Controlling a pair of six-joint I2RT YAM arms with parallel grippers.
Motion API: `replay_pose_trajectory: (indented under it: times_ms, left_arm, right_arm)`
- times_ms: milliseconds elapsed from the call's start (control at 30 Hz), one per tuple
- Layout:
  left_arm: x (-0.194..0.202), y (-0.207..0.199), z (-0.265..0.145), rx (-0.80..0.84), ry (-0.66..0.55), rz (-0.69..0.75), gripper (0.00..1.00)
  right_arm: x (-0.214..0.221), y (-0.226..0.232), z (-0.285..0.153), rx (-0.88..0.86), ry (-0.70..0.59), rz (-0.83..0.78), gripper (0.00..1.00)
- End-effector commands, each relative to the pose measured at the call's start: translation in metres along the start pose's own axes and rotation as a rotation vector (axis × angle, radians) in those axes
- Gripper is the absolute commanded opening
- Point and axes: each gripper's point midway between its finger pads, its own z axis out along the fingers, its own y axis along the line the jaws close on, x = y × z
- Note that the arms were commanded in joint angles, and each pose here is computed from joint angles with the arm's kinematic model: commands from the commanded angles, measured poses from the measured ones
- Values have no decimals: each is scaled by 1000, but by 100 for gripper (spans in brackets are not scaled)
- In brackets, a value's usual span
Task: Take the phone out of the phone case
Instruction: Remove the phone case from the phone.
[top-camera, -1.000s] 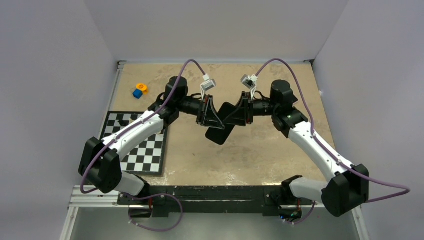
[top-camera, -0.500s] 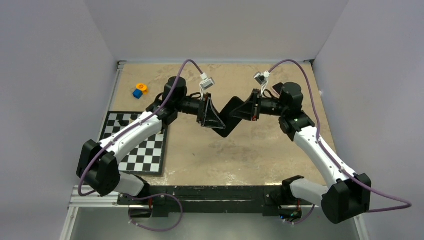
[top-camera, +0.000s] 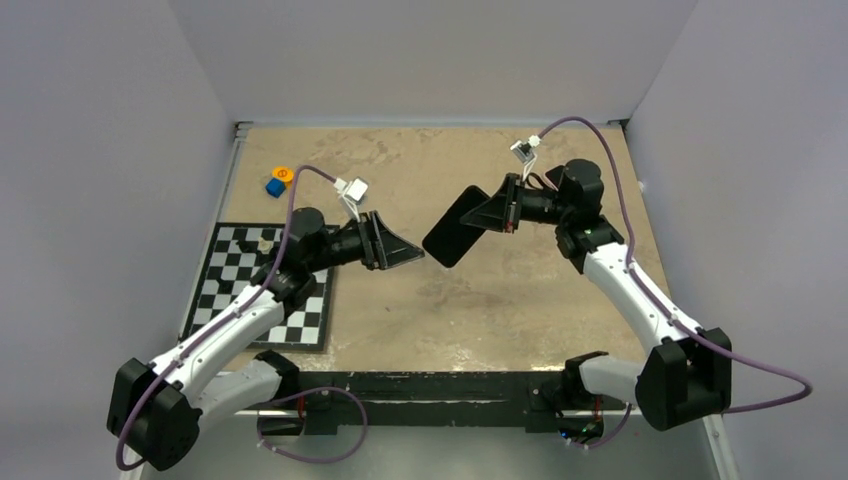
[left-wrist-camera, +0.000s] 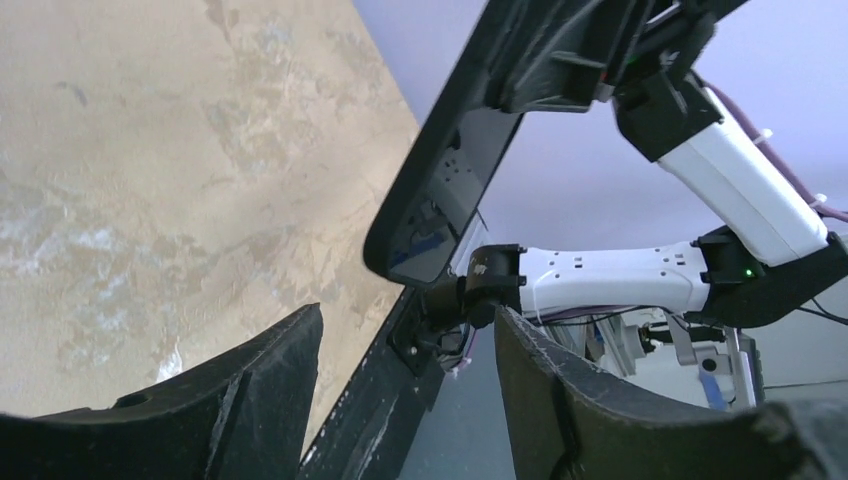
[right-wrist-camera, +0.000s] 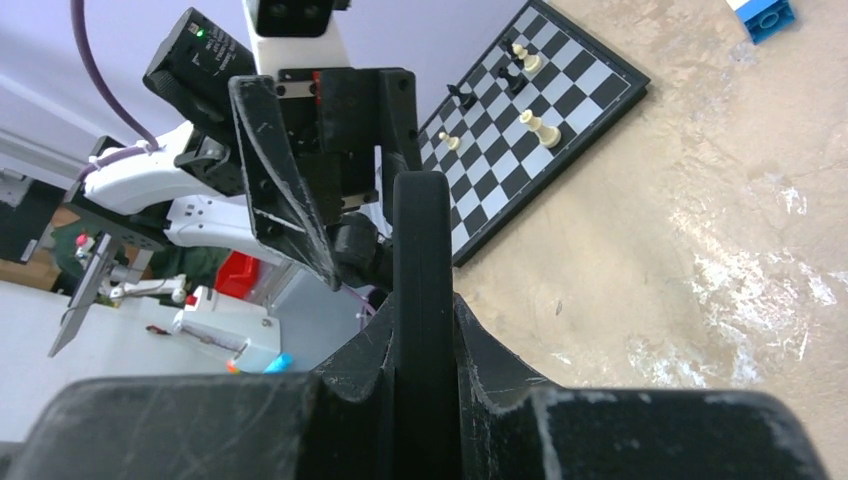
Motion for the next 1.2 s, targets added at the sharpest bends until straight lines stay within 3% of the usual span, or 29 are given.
replay_pose_trajectory:
  times_ms: [0,367,467,700,1033,1100,1167]
  left_arm:
    - [-25,-31,-1,127,-107,100,65]
    - [-41,-63,8,290,-109,160,39]
    - [-40,-77,9,381,-66,211,24]
    - [-25,-131,-17,770,121,396,1]
    - [-6,-132,-29,802,233,614,0]
    - [-5,-127,-26,744,220,615,0]
    - [-6,-110,-14,586,180,653,0]
  right_arm:
    - [-31,39,-2,-115,-53,-110,0]
    - [-32,56,-6,-167,-51,-92,0]
    - [-32,59,-7,-176,-36,-98,0]
    - [-25,67,-9,-229,18,-110,0]
    - [-38,78,-4,-275,77,-114,0]
    - [-42,83,-1,-283,82,-113,0]
    - [-48,83,2,-271,80,-97,0]
